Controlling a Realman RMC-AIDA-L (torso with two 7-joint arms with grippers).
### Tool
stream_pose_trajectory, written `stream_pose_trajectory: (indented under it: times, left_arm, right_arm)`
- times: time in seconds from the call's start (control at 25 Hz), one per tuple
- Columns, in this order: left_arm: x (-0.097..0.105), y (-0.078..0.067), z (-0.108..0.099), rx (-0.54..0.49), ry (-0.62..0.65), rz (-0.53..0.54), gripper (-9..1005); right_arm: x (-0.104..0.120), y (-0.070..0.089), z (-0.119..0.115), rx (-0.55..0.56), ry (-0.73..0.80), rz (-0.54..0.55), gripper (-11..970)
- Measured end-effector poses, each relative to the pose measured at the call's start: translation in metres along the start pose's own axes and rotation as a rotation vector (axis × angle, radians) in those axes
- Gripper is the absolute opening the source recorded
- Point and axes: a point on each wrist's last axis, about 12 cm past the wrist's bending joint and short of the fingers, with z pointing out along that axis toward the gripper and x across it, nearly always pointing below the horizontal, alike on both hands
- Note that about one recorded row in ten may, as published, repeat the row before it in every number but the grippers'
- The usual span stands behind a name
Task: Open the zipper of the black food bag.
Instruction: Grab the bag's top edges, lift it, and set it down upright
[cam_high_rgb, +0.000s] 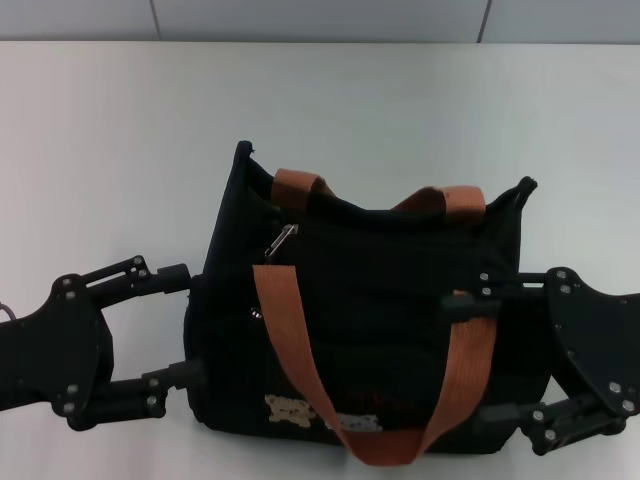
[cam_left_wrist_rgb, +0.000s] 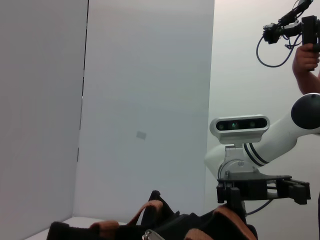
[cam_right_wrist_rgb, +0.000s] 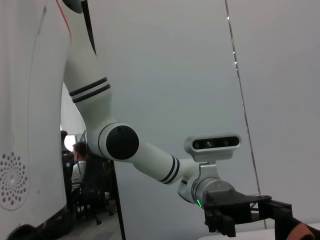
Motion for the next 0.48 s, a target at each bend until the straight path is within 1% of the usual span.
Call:
stream_pose_trajectory:
  times: [0.48]
  left_arm:
    - [0.0001, 0.0022, 0.0054, 0.006, -0.009, 0.002, 801]
  right_arm:
    - [0.0002, -0.0015, 0.0017, 0.011, -0.003, -0.004, 809]
